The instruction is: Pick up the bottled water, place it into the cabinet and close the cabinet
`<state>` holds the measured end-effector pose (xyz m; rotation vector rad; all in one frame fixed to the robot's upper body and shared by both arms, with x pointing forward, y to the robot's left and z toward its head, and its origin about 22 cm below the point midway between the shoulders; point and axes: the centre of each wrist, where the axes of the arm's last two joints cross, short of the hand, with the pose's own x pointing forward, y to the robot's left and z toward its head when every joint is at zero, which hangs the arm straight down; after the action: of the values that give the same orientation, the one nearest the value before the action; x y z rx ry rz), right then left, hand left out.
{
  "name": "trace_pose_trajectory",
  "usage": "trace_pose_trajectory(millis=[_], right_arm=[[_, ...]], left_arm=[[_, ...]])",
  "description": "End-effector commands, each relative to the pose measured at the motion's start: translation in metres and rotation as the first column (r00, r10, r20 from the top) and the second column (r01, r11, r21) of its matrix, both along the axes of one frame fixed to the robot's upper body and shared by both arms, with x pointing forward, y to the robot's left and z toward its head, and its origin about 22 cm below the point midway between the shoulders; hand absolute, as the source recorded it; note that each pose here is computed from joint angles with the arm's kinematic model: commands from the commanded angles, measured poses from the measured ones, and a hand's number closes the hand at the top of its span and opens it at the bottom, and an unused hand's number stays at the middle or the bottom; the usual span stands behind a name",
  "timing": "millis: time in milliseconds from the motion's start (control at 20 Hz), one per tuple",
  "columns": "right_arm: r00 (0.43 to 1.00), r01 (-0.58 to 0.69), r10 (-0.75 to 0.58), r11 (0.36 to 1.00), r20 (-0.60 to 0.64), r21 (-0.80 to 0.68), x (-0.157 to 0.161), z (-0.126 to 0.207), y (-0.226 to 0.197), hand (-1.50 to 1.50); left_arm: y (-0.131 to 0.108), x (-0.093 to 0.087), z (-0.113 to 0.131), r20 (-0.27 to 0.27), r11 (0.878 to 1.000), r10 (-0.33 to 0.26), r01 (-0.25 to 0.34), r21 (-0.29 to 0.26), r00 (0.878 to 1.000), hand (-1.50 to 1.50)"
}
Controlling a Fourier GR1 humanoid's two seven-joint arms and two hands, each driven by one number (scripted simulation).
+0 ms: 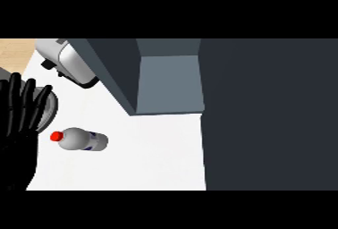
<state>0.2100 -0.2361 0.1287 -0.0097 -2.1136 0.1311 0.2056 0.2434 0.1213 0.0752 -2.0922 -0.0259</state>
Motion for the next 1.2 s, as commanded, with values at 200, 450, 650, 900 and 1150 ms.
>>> trace_pose_trajectory(millis=[200,450,650,900,1150], right_arm=[[0.999,-0.028,0.026,0.998,0.031,0.063,-0.018,0.006,-0.007,-1.5],[0.966,-0.104,0.129,0.987,-0.224,0.119,-0.042,-0.011,0.001,-1.5],[0.955,-0.112,0.147,0.983,-0.257,0.145,-0.079,0.009,-0.004,-1.5],[0.961,-0.09,0.121,0.987,-0.248,0.129,-0.1,0.018,-0.005,-1.5],[0.961,-0.099,0.13,0.986,-0.245,0.137,-0.127,0.03,-0.001,-1.5]], left_arm=[[0.019,0.015,0.009,0.132,0.853,-0.514,0.521,-0.019,0.847,-1.5],[0.067,0.003,-0.023,-0.091,0.733,-0.68,0.67,-0.113,0.728,-1.5],[0.121,-0.002,-0.015,-0.1,0.705,-0.709,0.696,-0.138,0.698,-1.5],[0.164,-0.014,-0.044,-0.132,0.682,-0.731,0.709,-0.177,0.67,-1.5],[0.168,-0.016,-0.024,-0.178,0.704,-0.709,0.697,-0.137,0.682,-1.5]])
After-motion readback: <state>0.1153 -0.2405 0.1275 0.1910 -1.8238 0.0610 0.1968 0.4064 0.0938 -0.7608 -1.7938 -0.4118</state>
